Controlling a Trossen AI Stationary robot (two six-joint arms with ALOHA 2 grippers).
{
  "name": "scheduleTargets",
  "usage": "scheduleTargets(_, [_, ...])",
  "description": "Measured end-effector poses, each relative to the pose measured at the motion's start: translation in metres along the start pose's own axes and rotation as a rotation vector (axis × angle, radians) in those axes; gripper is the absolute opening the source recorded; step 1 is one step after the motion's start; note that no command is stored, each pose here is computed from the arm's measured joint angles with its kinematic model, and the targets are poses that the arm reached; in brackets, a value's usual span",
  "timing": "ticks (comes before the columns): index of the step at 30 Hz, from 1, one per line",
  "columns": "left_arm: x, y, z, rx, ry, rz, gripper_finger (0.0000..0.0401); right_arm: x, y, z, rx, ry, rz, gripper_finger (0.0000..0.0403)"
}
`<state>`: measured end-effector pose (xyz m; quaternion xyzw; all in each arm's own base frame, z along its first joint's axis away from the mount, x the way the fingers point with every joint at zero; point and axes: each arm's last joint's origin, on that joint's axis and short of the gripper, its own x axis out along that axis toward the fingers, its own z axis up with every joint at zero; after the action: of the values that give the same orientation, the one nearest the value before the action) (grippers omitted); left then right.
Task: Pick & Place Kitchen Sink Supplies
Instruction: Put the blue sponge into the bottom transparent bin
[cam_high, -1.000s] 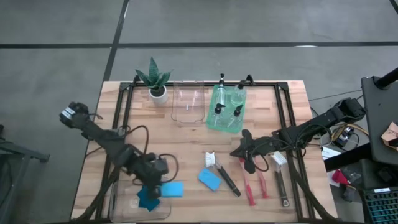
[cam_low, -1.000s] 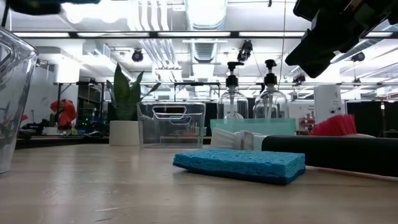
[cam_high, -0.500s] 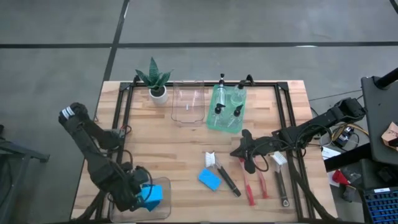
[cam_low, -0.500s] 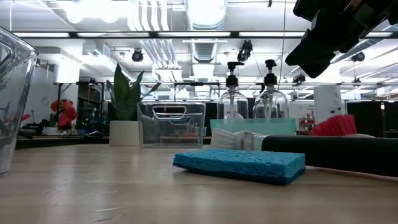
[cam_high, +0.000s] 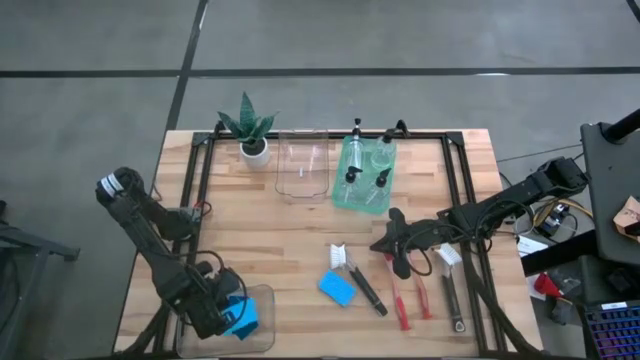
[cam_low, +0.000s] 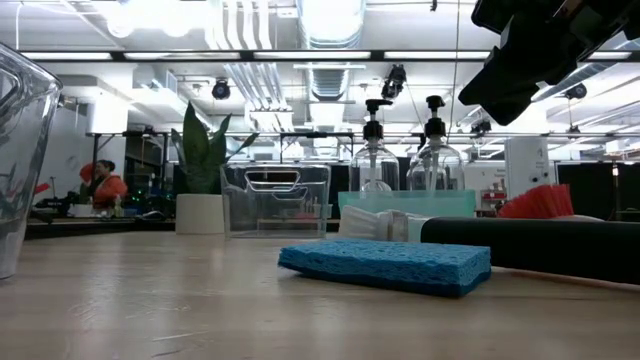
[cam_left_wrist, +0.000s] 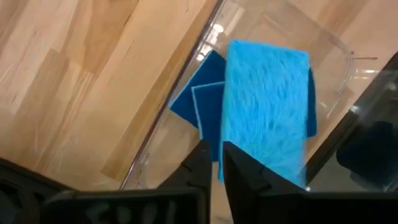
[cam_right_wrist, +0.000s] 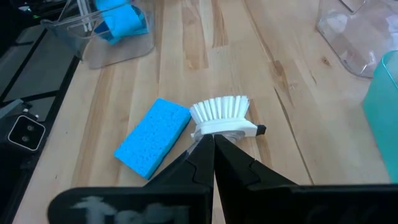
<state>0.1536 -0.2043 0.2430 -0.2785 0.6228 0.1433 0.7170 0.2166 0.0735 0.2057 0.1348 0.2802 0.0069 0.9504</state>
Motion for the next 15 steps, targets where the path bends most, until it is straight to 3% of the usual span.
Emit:
scheduleTargets(9, [-0.012,-0.004,0.002,-0.009,-0.026,-0.046,0.0091,0.0,0.0,0.0,0.0,0.0,0.0,0.0008])
scheduleTargets(15, [-0.033,-0.019,0.015,0.094,-0.304,-0.121,0.0098,0.0,0.0,0.001,0.002,-0.01,0.004,0.0008])
